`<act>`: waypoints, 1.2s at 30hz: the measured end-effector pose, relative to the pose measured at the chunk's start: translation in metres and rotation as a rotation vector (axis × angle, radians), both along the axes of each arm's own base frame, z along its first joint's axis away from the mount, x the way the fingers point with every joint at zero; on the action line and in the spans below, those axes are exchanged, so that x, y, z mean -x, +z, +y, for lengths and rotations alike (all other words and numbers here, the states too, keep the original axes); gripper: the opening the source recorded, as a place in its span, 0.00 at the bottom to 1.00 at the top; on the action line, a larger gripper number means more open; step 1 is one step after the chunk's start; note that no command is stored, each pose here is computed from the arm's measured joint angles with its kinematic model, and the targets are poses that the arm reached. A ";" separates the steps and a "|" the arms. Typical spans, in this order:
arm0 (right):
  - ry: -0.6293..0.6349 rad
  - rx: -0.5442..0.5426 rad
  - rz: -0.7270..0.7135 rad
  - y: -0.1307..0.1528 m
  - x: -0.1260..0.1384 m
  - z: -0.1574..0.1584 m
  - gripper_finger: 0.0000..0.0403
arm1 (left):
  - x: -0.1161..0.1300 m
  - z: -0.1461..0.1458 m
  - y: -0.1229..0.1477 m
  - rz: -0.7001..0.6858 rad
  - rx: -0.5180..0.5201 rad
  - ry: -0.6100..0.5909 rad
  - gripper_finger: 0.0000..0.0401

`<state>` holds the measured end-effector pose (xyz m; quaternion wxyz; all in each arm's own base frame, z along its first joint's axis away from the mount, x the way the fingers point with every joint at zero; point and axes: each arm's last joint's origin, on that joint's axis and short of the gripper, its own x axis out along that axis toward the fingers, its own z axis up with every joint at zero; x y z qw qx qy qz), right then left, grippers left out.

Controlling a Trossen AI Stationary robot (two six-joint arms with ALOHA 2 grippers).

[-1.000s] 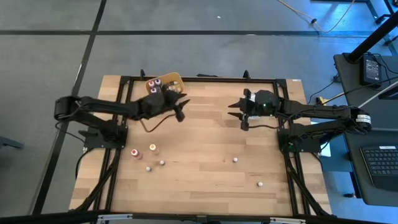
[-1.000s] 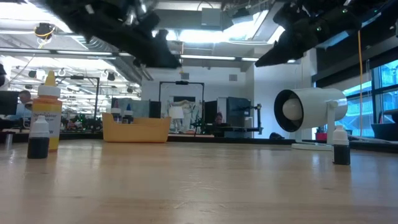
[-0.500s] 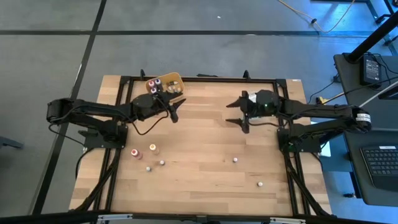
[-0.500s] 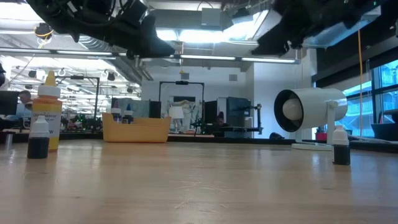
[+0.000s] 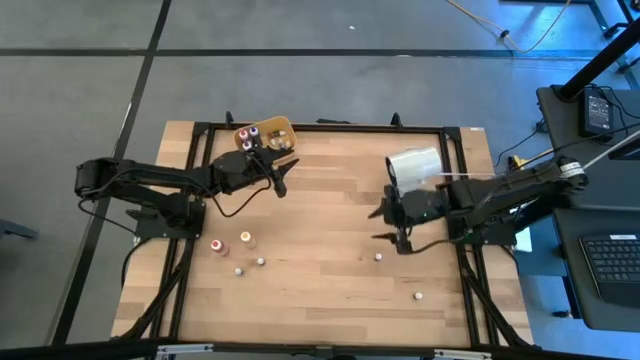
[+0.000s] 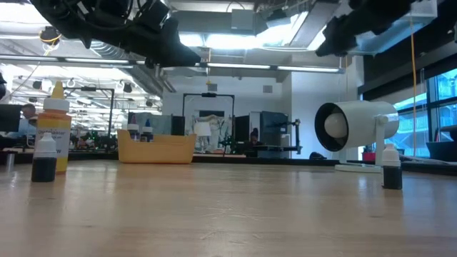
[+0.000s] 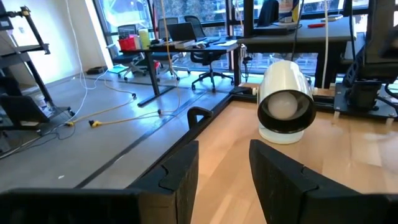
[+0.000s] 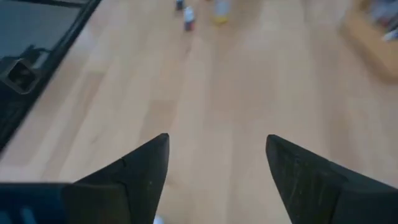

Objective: Pick & Place food coloring
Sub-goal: Put the small purple food coloring bottle into the yellow bin

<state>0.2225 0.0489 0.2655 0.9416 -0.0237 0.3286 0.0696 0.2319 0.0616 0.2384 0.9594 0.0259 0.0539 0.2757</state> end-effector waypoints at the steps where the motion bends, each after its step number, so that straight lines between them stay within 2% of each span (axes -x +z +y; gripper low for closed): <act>1: 0.002 -0.013 0.024 -0.004 -0.001 0.004 0.65 | 0.000 0.000 0.000 0.000 0.000 -0.001 0.34; 4: 0.017 -0.027 0.103 -0.017 -0.006 0.017 0.63 | 0.000 0.000 0.000 0.000 0.000 -0.003 0.34; 12: 0.023 0.019 0.410 -0.067 -0.013 0.037 0.60 | 0.000 0.000 0.003 -0.035 -0.008 -0.003 0.34; 15: 0.039 0.037 0.465 -0.079 -0.015 0.046 0.57 | -0.001 0.000 0.007 -0.073 -0.016 -0.003 0.34; 23: 0.071 0.083 0.503 -0.095 -0.019 0.052 0.49 | -0.001 0.000 0.011 -0.083 -0.077 -0.005 0.34; 36: 0.092 0.103 0.493 -0.101 -0.024 0.054 0.37 | -0.001 0.000 0.011 -0.081 -0.086 -0.006 0.34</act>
